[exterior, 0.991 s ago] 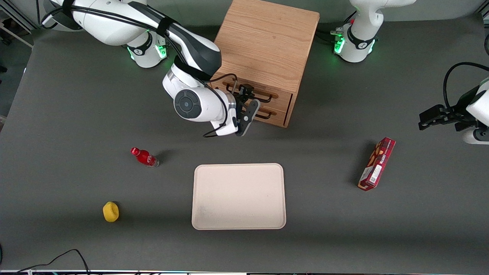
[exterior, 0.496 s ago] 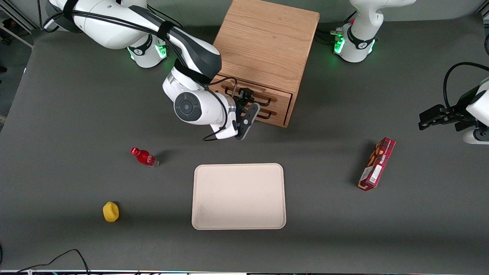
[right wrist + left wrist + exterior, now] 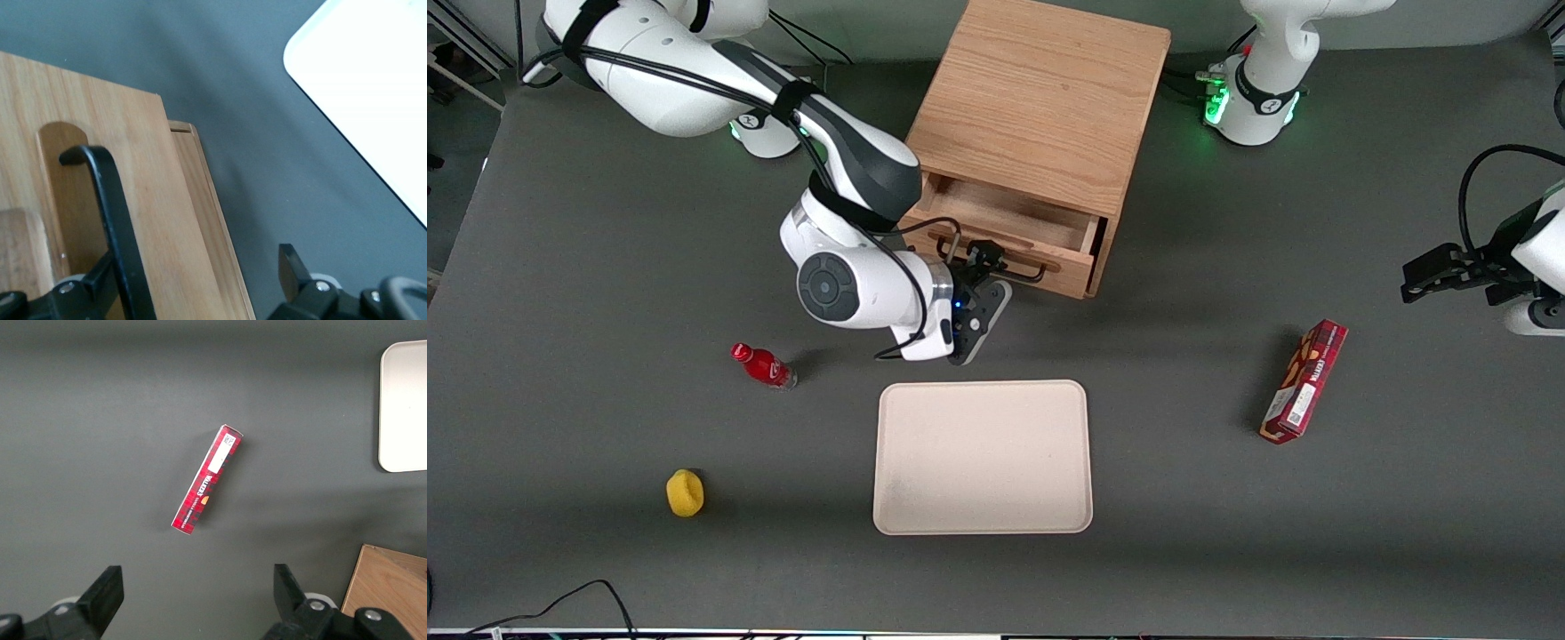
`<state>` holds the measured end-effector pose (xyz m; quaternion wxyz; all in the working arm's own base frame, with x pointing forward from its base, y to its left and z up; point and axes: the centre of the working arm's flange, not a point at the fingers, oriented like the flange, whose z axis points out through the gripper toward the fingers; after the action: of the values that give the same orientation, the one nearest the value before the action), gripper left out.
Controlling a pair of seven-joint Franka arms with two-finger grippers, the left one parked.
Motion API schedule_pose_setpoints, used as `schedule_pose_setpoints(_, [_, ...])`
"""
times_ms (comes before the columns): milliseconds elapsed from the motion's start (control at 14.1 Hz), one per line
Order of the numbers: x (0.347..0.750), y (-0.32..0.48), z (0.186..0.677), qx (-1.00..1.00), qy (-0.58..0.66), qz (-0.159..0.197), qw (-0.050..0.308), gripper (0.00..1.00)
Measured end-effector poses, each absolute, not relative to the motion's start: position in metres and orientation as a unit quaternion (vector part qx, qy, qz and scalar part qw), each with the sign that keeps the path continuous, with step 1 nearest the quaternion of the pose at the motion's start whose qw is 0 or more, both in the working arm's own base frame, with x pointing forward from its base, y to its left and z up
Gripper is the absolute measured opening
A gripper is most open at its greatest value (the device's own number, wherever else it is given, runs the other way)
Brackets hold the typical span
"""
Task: Open upper drawer
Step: 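Pull the upper drawer outward by its handle with the right gripper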
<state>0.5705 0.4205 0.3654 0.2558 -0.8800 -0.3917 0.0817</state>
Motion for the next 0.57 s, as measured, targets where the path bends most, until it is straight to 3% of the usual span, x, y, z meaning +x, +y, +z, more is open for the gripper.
schedule_pose_setpoints(566, [0.602, 0.397, 0.368, -0.890, -0.378, 0.072, 0.245, 1.00])
